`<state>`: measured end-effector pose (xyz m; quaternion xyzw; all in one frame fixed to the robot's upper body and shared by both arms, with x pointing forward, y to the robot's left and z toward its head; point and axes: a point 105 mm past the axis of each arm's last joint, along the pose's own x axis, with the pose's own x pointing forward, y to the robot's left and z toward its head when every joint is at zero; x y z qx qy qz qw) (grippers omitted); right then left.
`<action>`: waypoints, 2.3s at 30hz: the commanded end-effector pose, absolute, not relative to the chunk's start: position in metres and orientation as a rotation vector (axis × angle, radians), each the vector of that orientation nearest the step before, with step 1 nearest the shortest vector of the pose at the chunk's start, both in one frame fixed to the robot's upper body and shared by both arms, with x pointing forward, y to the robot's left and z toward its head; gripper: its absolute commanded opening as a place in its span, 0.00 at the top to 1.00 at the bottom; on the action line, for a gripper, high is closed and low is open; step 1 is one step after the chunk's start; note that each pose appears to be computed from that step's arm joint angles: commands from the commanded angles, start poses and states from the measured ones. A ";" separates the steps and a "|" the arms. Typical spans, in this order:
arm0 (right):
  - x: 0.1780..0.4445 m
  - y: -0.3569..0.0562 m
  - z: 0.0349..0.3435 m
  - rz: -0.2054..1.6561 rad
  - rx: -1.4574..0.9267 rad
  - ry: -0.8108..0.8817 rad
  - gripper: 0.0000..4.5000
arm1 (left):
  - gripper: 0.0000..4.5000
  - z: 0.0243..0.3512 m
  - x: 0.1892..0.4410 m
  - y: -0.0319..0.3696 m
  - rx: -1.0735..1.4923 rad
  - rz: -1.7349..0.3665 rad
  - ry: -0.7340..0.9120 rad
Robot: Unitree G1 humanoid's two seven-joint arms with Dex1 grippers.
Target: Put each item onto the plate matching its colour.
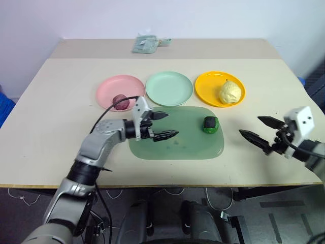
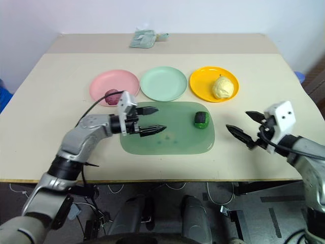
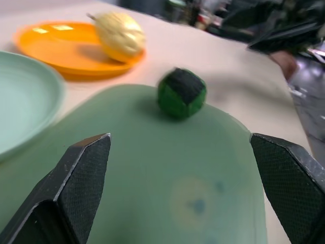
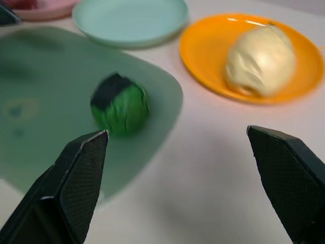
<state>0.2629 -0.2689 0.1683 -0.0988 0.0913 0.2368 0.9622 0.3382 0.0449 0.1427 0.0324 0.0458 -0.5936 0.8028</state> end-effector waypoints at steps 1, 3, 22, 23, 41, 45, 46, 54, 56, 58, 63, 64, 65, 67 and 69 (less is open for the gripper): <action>0.246 -0.269 0.191 0.445 -0.248 0.115 0.01 | 0.00 0.147 0.352 0.031 0.126 -1.317 0.076; 0.239 -0.270 0.193 0.420 -0.247 0.110 0.01 | 0.00 0.147 0.361 0.023 0.137 -1.326 0.074; 0.261 -0.204 0.179 0.487 -0.180 0.042 0.01 | 0.00 0.167 0.321 0.091 0.148 -1.362 -0.142; 0.264 -0.202 0.178 0.502 -0.179 0.040 0.01 | 0.00 0.166 0.313 0.101 0.148 -1.355 -0.137; 0.332 -0.199 0.116 0.601 -0.123 0.206 0.01 | 0.00 0.180 0.235 0.165 0.105 -1.243 -0.027; 0.346 -0.203 0.101 0.581 -0.119 0.231 0.01 | 0.00 0.180 0.232 0.165 0.102 -1.214 -0.035; 0.350 -0.205 0.100 0.568 -0.118 0.225 0.06 | 0.00 0.180 0.231 0.165 0.103 -1.206 -0.036; 0.370 -0.185 0.128 0.609 -0.108 0.078 0.63 | 0.00 0.183 0.228 0.166 0.105 -1.154 -0.051; 0.377 -0.174 0.137 0.639 -0.113 0.045 0.63 | 0.00 0.184 0.227 0.166 0.106 -1.143 -0.056; 0.386 -0.164 0.145 0.667 -0.124 0.021 0.63 | 0.00 0.185 0.227 0.164 0.110 -1.132 -0.062; 0.410 -0.141 0.154 0.715 -0.141 -0.004 0.63 | 0.00 0.187 0.224 0.162 0.111 -1.102 -0.078; 0.413 -0.137 0.153 0.726 -0.148 0.003 0.63 | 0.00 0.187 0.223 0.162 0.112 -1.094 -0.080; 0.416 -0.135 0.152 0.733 -0.153 0.008 0.63 | 0.00 0.187 0.223 0.161 0.112 -1.089 -0.081; 0.416 -0.130 0.151 0.769 -0.129 0.024 0.63 | 0.00 0.187 0.221 0.163 0.114 -1.064 -0.082; 0.413 -0.126 0.150 0.822 -0.073 0.050 0.63 | 0.00 0.186 0.218 0.165 0.115 -1.045 -0.078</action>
